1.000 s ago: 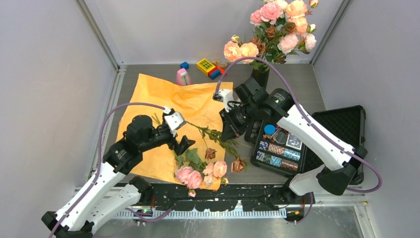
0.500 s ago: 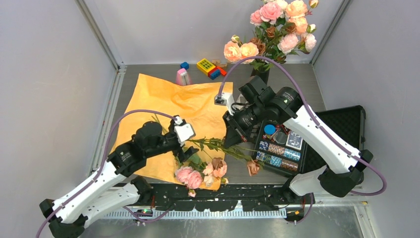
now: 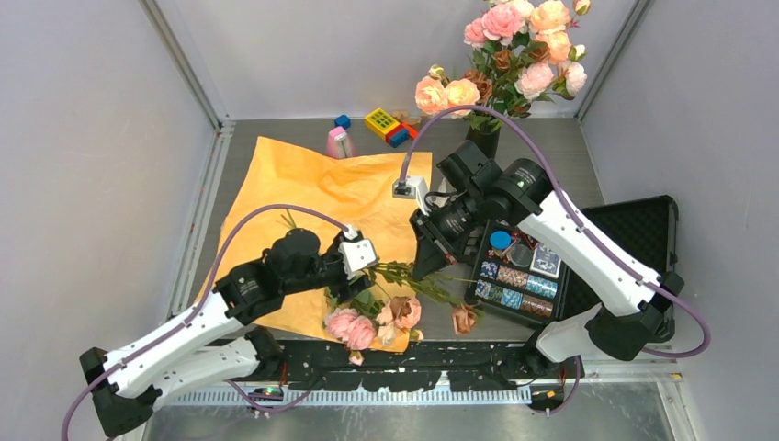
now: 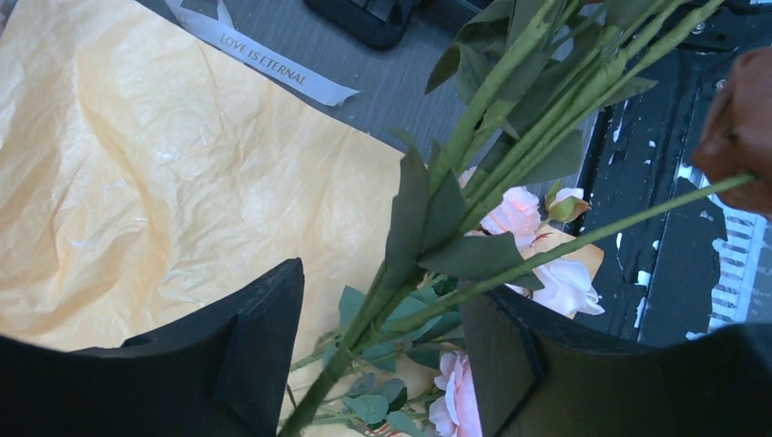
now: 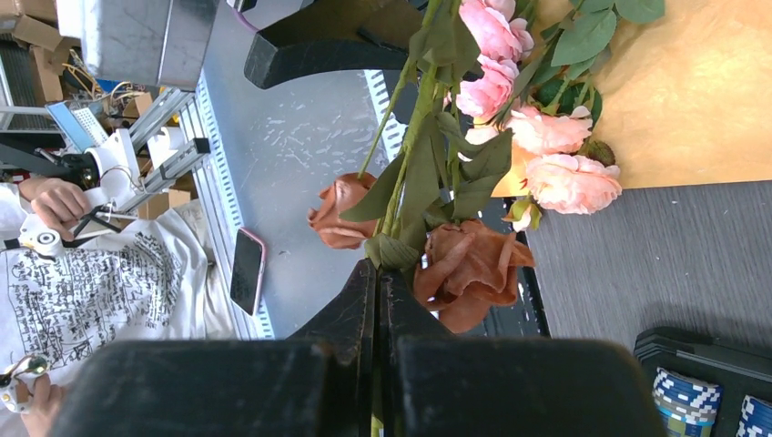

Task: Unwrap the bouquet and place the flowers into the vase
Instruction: Pick up the fake flower from the wrapping paper.

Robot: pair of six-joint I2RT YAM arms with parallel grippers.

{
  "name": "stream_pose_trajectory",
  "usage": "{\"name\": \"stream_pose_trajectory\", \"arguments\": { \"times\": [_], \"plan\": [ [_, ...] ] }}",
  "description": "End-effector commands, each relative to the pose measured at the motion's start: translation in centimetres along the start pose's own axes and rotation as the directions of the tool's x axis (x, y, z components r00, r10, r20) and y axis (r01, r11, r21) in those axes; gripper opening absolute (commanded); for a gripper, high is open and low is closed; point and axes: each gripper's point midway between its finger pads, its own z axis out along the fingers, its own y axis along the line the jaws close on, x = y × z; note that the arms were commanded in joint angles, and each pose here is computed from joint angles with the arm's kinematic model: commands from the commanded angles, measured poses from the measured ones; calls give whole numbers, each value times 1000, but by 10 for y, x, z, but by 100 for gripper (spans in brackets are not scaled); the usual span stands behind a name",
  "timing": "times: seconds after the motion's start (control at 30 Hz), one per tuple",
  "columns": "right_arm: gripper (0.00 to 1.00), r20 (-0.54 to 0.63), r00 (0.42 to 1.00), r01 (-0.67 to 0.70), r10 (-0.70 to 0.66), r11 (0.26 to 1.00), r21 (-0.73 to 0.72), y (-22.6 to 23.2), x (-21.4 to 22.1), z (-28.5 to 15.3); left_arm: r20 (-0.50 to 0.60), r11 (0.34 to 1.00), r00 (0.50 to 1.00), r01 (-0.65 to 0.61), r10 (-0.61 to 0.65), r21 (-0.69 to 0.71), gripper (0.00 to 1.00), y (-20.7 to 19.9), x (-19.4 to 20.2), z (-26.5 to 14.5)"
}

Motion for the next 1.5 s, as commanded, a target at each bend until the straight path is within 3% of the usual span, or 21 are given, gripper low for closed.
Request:
{"name": "stream_pose_trajectory", "arguments": {
  "times": [0.0,0.2,0.33,0.6,0.8,1.07,1.23,1.3,1.47],
  "plan": [
    [0,12,1000,22,-22,999,-33,9,-5,-4,48,1000,999,-12,11,10,60,-1,-15,2],
    [0,24,1000,-1,0,999,43,-5,-11,-2,29,999,1000,10,-11,40,24,-6,-14,6],
    [12,55,998,-29,21,988,150,-24,-20,-2,22,999,1000,21,-22,44,1,-6,-14,7],
    [63,253,967,-71,-26,928,367,-52,-56,-26,17,998,998,57,-57,-20,0,4,-14,5],
    [85,484,865,-144,-131,861,489,-56,-82,-71,-25,987,993,112,-116,-118,0,30,-9,4],
    [89,709,689,-212,-149,895,393,-46,-112,-84,65,902,932,363,-358,-236,0,91,-12,-10],
    [90,822,563,-224,-89,941,255,-38,-138,-81,173,828,854,519,-490,-214,0,110,-29,-13],
    [89,847,531,-223,-37,958,181,-37,-146,-73,216,818,830,551,-515,-165,0,111,-41,-13],
    [84,841,536,-226,76,973,56,-43,-166,-41,270,814,797,577,-540,-74,0,111,-67,-16]
  ]
}}
